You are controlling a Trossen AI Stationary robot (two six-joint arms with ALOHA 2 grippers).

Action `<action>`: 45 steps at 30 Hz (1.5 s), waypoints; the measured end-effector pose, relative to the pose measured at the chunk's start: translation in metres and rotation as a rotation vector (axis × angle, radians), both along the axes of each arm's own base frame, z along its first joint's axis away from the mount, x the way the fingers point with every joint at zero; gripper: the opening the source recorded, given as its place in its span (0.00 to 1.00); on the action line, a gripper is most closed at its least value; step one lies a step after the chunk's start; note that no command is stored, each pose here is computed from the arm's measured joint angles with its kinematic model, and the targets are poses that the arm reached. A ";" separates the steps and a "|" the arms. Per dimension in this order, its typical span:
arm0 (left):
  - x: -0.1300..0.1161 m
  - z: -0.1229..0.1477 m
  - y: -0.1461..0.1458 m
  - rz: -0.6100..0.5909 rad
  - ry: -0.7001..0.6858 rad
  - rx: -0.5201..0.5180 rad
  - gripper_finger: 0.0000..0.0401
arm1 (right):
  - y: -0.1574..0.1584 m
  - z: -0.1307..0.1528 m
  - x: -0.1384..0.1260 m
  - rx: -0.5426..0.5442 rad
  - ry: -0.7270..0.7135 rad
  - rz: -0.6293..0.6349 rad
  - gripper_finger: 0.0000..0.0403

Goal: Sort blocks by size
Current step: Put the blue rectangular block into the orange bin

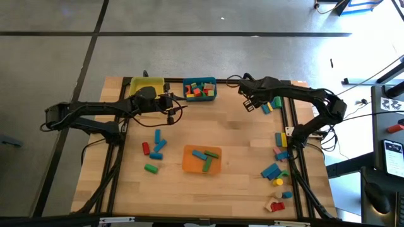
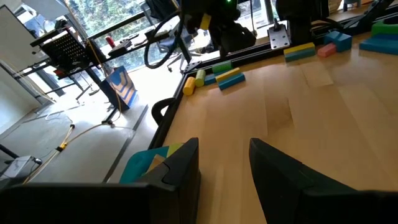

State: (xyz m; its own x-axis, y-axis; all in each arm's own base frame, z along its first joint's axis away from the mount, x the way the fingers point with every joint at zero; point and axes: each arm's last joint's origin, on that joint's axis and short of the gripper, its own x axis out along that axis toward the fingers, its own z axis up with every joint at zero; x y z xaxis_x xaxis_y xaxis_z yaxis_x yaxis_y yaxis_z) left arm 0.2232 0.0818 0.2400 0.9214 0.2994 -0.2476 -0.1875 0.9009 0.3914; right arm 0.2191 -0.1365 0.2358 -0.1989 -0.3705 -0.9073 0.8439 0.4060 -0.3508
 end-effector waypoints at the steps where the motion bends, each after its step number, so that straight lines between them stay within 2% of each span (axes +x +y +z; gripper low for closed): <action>1: 0.000 0.000 0.000 0.000 0.000 0.001 0.32 | -0.001 -0.004 -0.001 0.028 -0.013 -0.002 0.44; 6: 0.000 0.000 0.000 0.000 0.000 0.000 0.32 | -0.005 -0.030 -0.013 0.097 -0.008 -0.007 0.36; 13: 0.000 0.000 0.000 0.000 -0.002 0.001 0.32 | -0.011 -0.058 -0.029 0.141 0.006 0.025 0.11; 16: 0.000 0.000 0.000 0.000 -0.003 0.002 0.32 | -0.015 -0.063 -0.031 0.121 -0.019 0.025 0.02; 22: 0.000 0.001 0.000 0.000 -0.005 0.002 0.32 | -0.025 -0.075 -0.040 0.092 -0.053 -0.008 0.04; 28: 0.000 0.001 0.000 0.000 -0.005 0.002 0.32 | -0.027 -0.088 -0.052 0.084 -0.050 -0.046 0.01; 32: 0.000 0.000 0.000 0.000 -0.005 0.002 0.32 | -0.026 -0.090 -0.052 0.082 -0.057 -0.033 0.02; 41: 0.000 0.001 0.000 0.000 -0.005 0.002 0.32 | -0.011 -0.090 -0.037 0.112 -0.099 0.062 0.02; 45: 0.000 0.000 0.000 0.000 -0.005 0.002 0.32 | 0.002 -0.091 -0.026 0.168 -0.152 0.104 0.02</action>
